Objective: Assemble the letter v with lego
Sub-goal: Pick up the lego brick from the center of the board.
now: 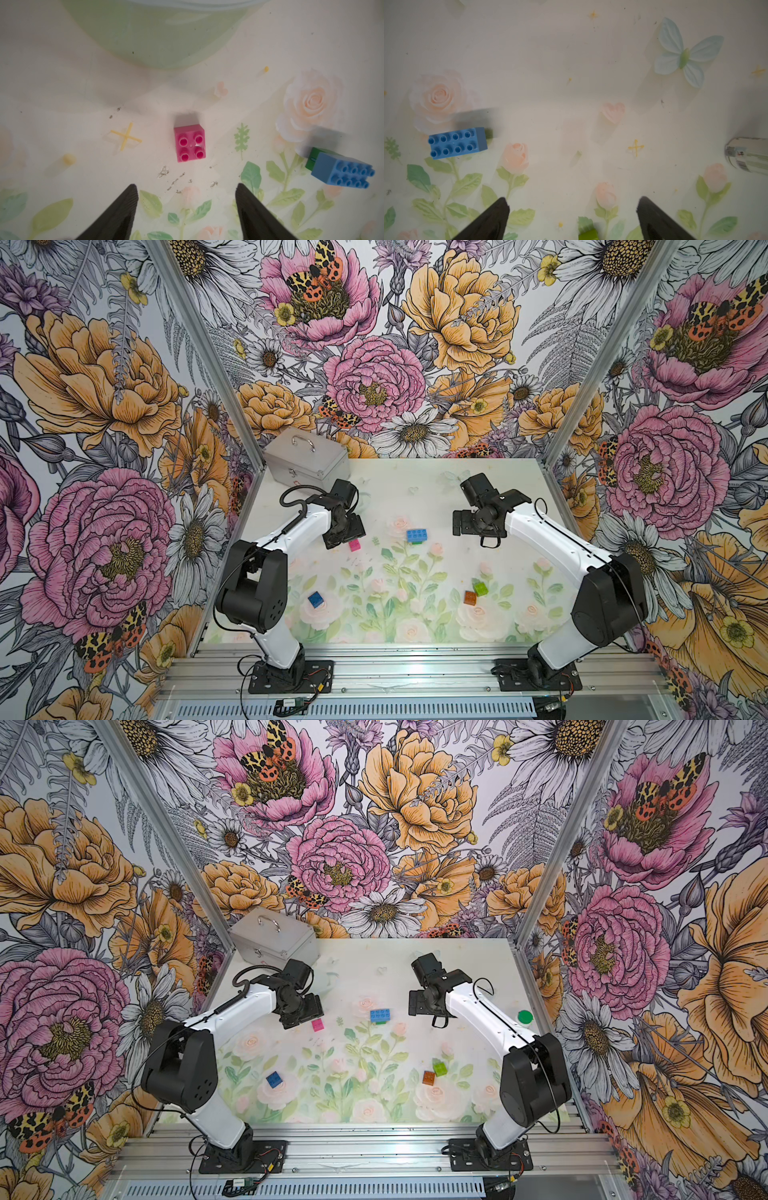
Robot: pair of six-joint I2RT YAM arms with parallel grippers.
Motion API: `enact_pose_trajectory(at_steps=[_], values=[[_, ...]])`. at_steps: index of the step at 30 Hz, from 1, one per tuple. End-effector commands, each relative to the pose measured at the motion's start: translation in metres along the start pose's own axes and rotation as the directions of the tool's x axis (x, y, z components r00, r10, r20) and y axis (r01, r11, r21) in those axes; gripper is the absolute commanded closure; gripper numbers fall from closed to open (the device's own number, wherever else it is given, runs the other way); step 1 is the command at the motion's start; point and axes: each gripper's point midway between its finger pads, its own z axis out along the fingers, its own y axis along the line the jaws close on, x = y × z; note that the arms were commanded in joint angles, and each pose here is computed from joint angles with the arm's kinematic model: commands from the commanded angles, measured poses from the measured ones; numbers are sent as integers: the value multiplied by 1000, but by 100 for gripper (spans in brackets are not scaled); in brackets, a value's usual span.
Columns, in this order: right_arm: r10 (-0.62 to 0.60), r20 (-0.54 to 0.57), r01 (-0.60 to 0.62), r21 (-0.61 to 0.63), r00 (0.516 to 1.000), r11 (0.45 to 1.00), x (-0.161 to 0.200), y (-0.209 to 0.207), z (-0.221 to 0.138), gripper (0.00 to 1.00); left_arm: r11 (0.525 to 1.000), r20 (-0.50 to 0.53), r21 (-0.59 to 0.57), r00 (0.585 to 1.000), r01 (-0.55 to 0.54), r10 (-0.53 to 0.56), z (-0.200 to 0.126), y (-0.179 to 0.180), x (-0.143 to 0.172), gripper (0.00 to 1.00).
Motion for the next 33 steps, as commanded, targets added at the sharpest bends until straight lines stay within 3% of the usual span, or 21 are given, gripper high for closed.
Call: enact_pose_trajectory(at_steps=[1,4,17,22,29,33], values=[[20,74,-20,-5,997,1000,-5,-10,-7,1,999,28,-49,1000,10,-8,3,-5,-10,26],[28,62,-28,5,998,1000,3,-18,-3,1,998,22,-63,1000,13,-11,11,-8,-10,34],[35,24,-35,13,999,999,15,-22,11,1,988,-50,-143,998,-51,45,50,-6,3,33],[35,13,-35,8,999,999,17,-21,14,1,986,-68,-146,996,-74,65,58,-8,3,42],[38,13,-38,4,999,999,17,-20,14,1,981,-94,-173,993,-89,74,69,-1,10,46],[54,24,-52,-71,998,996,13,-5,16,1,981,-90,-161,992,-105,91,68,-5,9,56]])
